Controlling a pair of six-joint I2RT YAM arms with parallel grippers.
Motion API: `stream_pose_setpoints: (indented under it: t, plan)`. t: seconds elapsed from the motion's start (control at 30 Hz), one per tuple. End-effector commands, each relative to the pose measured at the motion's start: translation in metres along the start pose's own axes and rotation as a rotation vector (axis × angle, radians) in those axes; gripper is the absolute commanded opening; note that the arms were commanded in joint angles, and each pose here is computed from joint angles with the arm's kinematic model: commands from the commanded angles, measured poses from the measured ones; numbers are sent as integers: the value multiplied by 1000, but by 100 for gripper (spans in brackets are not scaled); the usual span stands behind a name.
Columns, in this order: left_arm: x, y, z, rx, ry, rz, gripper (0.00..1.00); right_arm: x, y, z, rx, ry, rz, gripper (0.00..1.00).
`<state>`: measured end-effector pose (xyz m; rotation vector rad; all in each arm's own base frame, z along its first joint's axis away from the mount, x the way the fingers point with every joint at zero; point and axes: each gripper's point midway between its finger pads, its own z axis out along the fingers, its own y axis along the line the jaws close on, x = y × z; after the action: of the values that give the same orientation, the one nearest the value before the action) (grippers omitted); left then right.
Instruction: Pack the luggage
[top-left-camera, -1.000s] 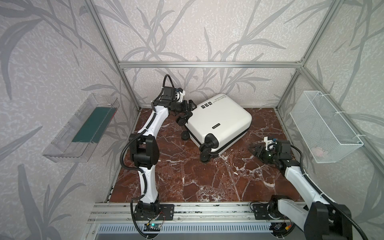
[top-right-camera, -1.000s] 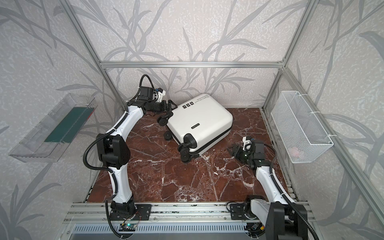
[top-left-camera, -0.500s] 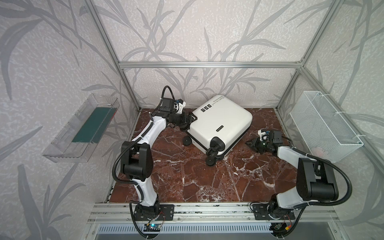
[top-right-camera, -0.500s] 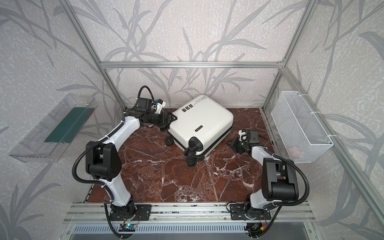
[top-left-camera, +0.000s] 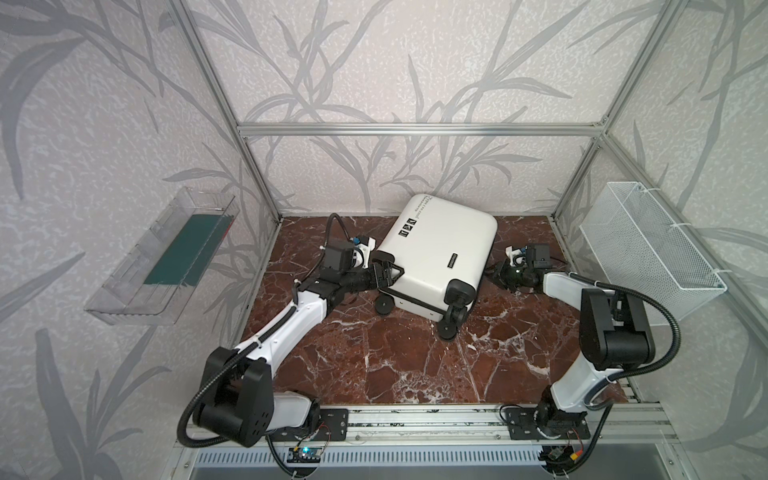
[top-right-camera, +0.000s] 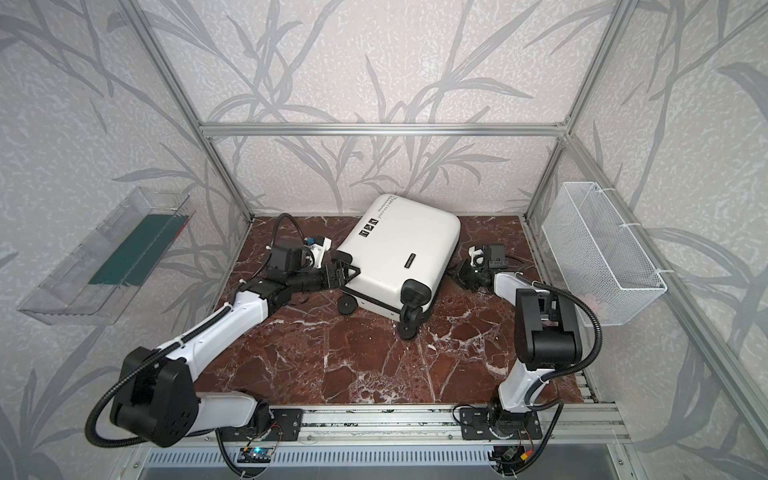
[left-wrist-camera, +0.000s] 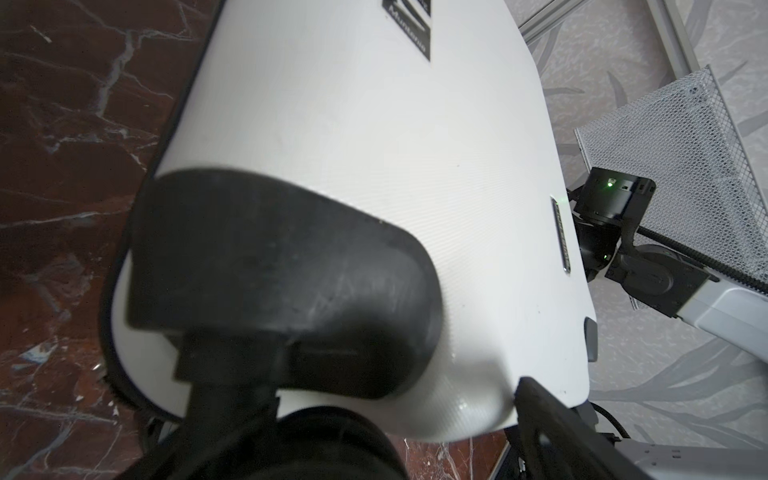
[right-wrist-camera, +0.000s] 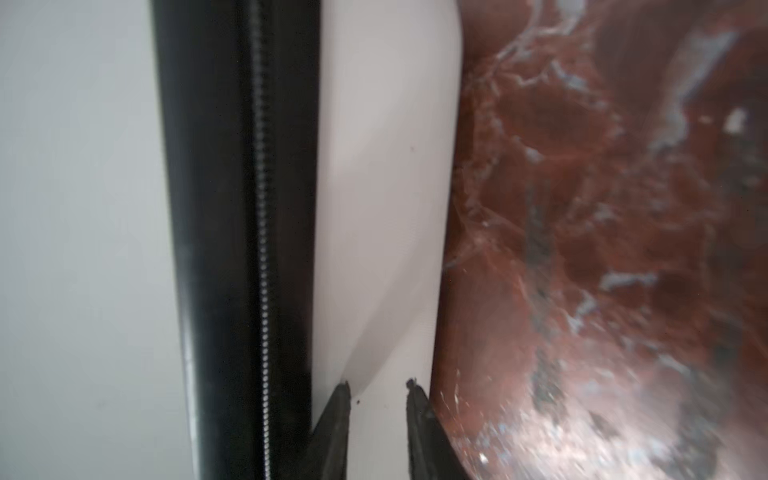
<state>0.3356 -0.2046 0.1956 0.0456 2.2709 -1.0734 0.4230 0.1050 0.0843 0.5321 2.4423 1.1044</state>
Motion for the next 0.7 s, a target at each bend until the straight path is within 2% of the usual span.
stream_pose_setpoints:
  t: [0.0, 0.17, 0.33, 0.57, 0.67]
  plan:
    - [0, -10, -4, 13, -58, -28, 99, -5, 37, 16, -75, 43, -60, 26]
    - [-3, -23, -13, 31, -101, -31, 99, -17, 50, 24, -63, 62, -88, 26]
    - [-22, -30, -33, -24, -173, 11, 99, -14, 50, -1, -16, 39, -147, 29]
    - [-57, -40, -69, -98, -308, 81, 99, 10, 41, -64, 53, -52, -207, 64]
    - [-70, -37, -81, -151, -342, 115, 99, 33, 41, -88, 71, -65, -233, 69]
